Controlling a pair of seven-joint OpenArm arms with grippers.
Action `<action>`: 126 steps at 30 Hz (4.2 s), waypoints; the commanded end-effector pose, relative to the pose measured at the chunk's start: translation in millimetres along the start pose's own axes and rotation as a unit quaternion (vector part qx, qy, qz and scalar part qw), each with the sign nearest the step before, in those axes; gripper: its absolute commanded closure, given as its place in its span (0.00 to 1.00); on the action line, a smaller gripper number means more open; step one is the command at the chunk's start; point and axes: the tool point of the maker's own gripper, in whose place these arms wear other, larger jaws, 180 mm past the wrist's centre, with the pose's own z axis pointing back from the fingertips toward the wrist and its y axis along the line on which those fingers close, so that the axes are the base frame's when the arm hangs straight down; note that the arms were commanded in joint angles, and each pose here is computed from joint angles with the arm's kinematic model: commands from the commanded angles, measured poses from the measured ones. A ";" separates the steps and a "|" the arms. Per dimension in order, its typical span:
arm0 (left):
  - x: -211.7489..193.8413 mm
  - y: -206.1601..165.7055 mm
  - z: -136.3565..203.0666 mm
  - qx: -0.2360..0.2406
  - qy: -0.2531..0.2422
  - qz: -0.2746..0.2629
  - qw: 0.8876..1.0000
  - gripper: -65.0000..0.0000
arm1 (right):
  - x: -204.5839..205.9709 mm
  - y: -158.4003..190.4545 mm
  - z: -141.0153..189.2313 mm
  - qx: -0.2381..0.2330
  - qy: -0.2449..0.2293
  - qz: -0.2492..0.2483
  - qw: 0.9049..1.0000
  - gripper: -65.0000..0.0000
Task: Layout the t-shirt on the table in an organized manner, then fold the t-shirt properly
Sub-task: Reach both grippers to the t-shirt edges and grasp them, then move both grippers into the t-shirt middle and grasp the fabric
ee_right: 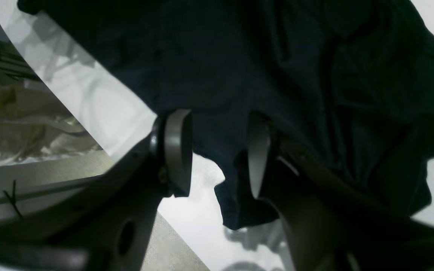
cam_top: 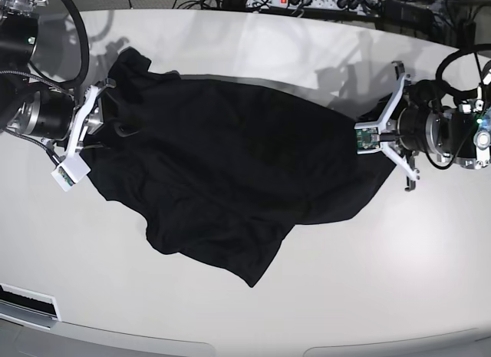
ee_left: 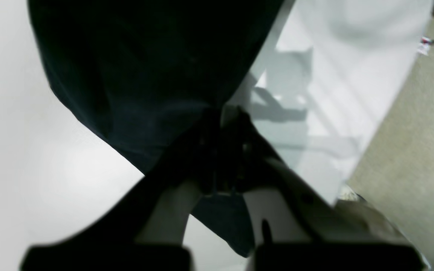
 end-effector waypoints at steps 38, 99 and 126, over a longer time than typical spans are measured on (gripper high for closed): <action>41.5 146.5 83.4 0.272 -0.059 -0.018 0.960 1.00 | 24.0 142.8 -101.0 0.134 -0.015 0.165 0.977 0.59; 63.8 137.8 91.2 0.271 -0.157 0.138 0.940 0.50 | 126.4 161.3 -182.4 0.003 -0.085 0.172 0.981 1.00; -66.4 48.8 3.3 0.271 0.026 0.353 0.895 0.50 | 154.8 96.8 -147.4 -0.144 -0.091 0.191 0.967 1.00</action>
